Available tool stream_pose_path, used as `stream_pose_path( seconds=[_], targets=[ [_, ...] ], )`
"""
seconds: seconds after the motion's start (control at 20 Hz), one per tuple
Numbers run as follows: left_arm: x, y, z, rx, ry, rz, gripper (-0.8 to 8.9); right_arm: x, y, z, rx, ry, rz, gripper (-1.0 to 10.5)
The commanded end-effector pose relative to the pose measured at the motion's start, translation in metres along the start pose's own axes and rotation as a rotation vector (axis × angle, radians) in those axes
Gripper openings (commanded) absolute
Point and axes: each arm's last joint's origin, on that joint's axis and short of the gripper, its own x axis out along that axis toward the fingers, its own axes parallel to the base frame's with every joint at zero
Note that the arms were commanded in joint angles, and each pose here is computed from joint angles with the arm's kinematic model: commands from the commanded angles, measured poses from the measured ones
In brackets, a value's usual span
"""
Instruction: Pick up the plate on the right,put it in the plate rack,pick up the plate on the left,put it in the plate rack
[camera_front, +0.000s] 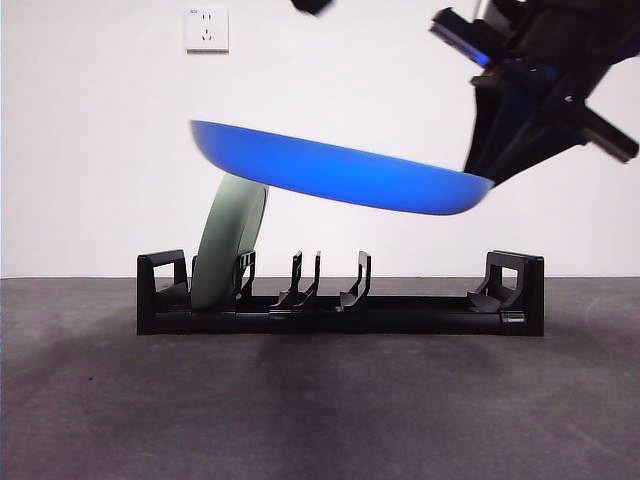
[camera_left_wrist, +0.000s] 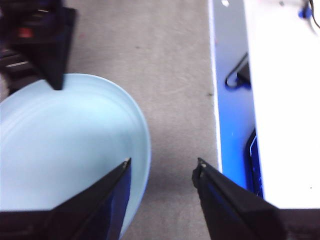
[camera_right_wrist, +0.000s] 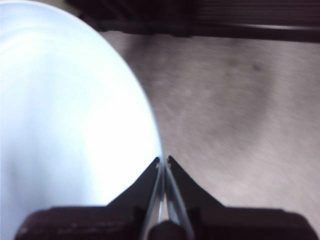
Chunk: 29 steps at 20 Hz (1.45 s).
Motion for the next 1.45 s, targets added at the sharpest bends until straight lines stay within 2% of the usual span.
stream_pose_path(
  seconds=[0.05, 0.2, 0.45, 0.75, 0.9, 1.0, 1.25, 1.35, 1.45],
  targets=[
    [0.016, -0.006, 0.005, 0.068, 0.050, 0.019, 2.17, -0.006, 0.000, -0.002, -0.023, -0.008, 0.005, -0.1],
    [0.036, -0.009, 0.006, 0.130, 0.114, 0.022, 2.20, -0.012, 0.002, -0.003, -0.031, -0.018, 0.014, -0.1],
    [0.054, -0.006, 0.010, 0.155, 0.132, 0.070, 2.20, -0.022, 0.005, -0.007, -0.043, -0.032, 0.018, -0.1],
    [0.059, 0.000, 0.007, 0.136, 0.140, 0.080, 2.13, -0.046, 0.012, -0.014, -0.076, -0.098, 0.035, -0.1],
    [0.059, 0.000, 0.008, 0.136, 0.132, 0.069, -0.17, -0.053, 0.011, -0.016, -0.069, -0.109, 0.028, -0.1],
    [0.059, -0.002, 0.009, 0.135, 0.109, 0.033, -0.09, -0.053, 0.008, -0.017, -0.056, -0.098, 0.018, -0.1],
    [0.059, -0.006, 0.011, 0.140, 0.104, 0.028, -0.09, -0.056, 0.004, -0.015, -0.055, -0.116, 0.010, 0.0],
    [0.059, -0.005, 0.011, 0.140, 0.099, 0.031, -0.09, -0.061, 0.002, -0.012, -0.064, -0.149, 0.002, 0.7],
    [0.059, -0.005, 0.012, 0.138, 0.087, 0.039, -0.09, -0.072, 0.002, -0.007, -0.072, -0.196, -0.003, 3.2]
  ],
)
